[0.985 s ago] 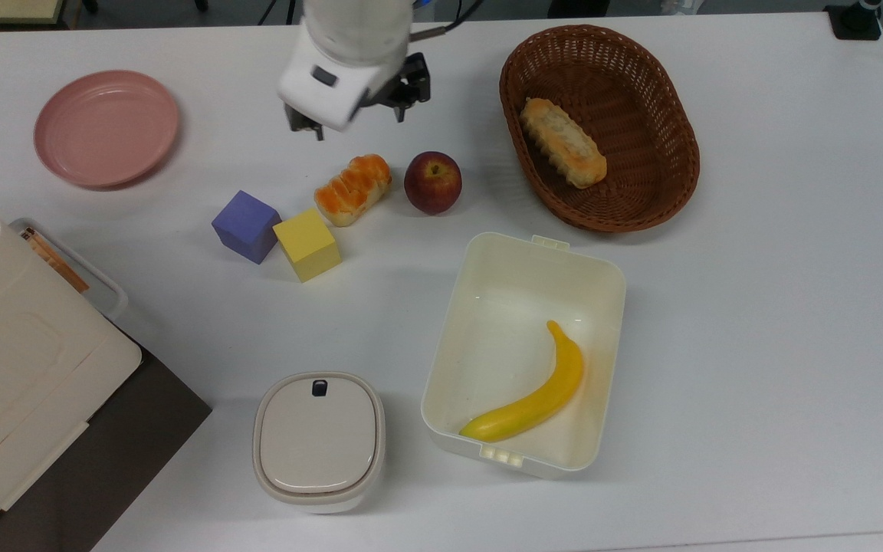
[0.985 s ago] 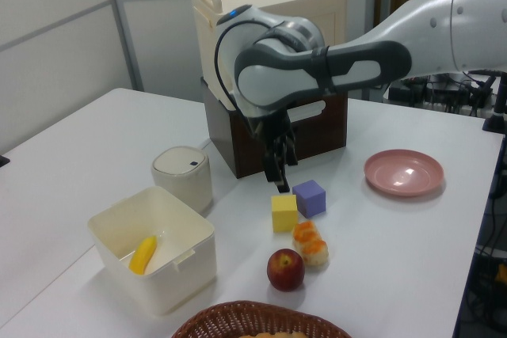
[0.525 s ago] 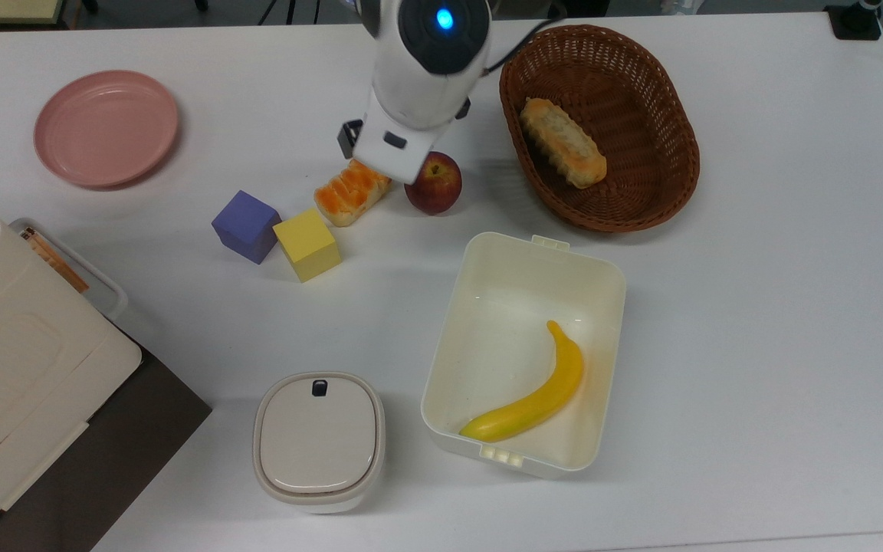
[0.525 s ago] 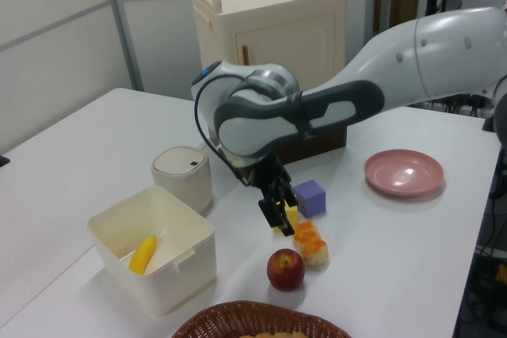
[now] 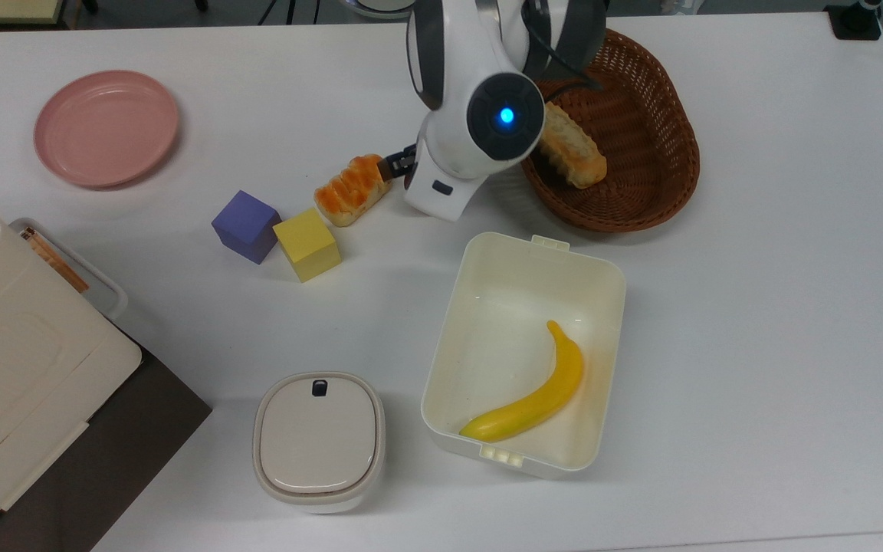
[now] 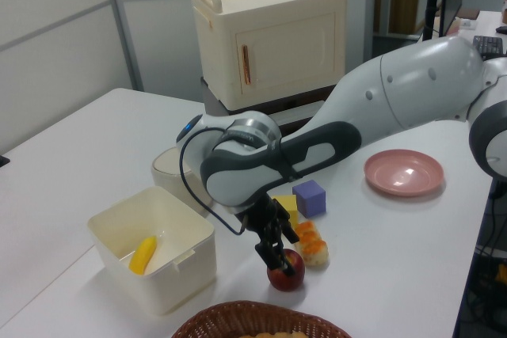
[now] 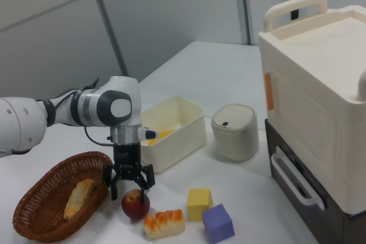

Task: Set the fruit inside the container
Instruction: 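Close the gripper around the red apple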

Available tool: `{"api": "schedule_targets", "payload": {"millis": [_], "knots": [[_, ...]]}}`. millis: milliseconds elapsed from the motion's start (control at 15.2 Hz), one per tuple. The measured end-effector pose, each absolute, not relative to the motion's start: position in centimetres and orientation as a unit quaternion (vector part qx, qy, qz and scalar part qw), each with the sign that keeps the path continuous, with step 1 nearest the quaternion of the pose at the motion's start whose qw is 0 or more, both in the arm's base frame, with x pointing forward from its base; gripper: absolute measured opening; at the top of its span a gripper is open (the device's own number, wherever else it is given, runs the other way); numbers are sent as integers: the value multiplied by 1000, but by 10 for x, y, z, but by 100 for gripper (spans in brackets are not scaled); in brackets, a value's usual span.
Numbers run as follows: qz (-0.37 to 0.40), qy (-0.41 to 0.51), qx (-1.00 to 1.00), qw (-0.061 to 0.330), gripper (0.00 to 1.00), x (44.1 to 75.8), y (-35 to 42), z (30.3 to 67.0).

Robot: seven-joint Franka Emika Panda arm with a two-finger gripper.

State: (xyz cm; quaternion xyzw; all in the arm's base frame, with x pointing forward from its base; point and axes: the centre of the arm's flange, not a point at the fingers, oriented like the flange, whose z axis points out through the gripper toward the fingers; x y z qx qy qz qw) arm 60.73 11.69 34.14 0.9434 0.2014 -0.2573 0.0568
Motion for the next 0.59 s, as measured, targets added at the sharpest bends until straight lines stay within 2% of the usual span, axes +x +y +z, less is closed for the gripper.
{"api": "schedule_targets", "payload": {"millis": [394, 591], "knots": [[-228, 206, 950, 61, 100, 619, 121, 329], [-228, 207, 949, 65, 94, 619, 121, 327]]}}
